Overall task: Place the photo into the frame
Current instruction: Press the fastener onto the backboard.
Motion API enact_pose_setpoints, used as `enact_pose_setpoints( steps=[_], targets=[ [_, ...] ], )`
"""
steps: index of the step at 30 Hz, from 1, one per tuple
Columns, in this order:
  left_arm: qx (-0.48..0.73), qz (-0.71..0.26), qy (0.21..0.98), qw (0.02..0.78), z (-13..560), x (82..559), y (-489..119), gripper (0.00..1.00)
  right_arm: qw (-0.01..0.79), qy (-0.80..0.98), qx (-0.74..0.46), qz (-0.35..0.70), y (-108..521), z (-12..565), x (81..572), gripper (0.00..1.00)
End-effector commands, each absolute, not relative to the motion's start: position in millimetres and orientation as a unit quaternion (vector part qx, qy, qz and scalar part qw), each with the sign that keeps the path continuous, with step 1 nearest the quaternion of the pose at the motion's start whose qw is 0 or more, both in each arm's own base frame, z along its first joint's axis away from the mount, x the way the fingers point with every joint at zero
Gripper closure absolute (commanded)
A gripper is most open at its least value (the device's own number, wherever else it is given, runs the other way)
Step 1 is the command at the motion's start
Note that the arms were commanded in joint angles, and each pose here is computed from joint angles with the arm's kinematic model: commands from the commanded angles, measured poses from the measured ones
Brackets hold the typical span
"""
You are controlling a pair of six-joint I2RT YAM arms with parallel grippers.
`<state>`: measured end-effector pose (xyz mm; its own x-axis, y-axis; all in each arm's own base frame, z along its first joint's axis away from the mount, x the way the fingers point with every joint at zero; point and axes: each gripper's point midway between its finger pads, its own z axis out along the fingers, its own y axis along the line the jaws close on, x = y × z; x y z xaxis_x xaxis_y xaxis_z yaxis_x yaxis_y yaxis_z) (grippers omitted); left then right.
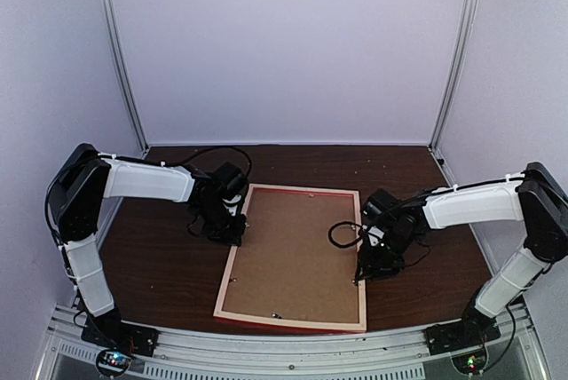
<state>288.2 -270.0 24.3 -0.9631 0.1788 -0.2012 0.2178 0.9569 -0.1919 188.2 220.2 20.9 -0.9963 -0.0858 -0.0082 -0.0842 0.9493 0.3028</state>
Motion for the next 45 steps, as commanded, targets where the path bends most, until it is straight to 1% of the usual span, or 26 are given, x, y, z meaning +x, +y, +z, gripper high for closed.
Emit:
enact_pose_setpoints(
  steps=[1, 7, 15, 23, 37, 45],
  targets=[
    [0.125, -0.101, 0.984, 0.084, 20.0, 281.5, -271.5, 0.83, 0.023, -0.998, 0.044, -0.049, 179.4, 0.0, 180.0, 0.56],
    [0.125, -0.100, 0.984, 0.083, 19.5, 280.7, -270.8, 0.83, 0.047, -0.996, 0.060, -0.050, 184.4, -6.8, 169.0, 0.55],
    [0.124, -0.100, 0.984, 0.085, 19.9, 281.8, -271.3, 0.83, 0.063, -0.993, 0.072, -0.063, 187.2, -2.2, 159.0, 0.53],
    [0.124, -0.100, 0.984, 0.084, 19.6, 280.8, -270.8, 0.83, 0.060, -0.992, 0.072, -0.083, 192.9, 4.8, 156.9, 0.49],
    [0.125, -0.103, 0.983, 0.086, 22.1, 282.4, -272.4, 0.83, 0.064, -0.990, 0.091, -0.085, 200.6, 2.3, 148.1, 0.42],
    [0.126, -0.104, 0.983, 0.087, 23.2, 283.2, -273.6, 0.83, 0.057, -0.989, 0.100, -0.089, 210.1, 3.1, 151.9, 0.38]
  ],
)
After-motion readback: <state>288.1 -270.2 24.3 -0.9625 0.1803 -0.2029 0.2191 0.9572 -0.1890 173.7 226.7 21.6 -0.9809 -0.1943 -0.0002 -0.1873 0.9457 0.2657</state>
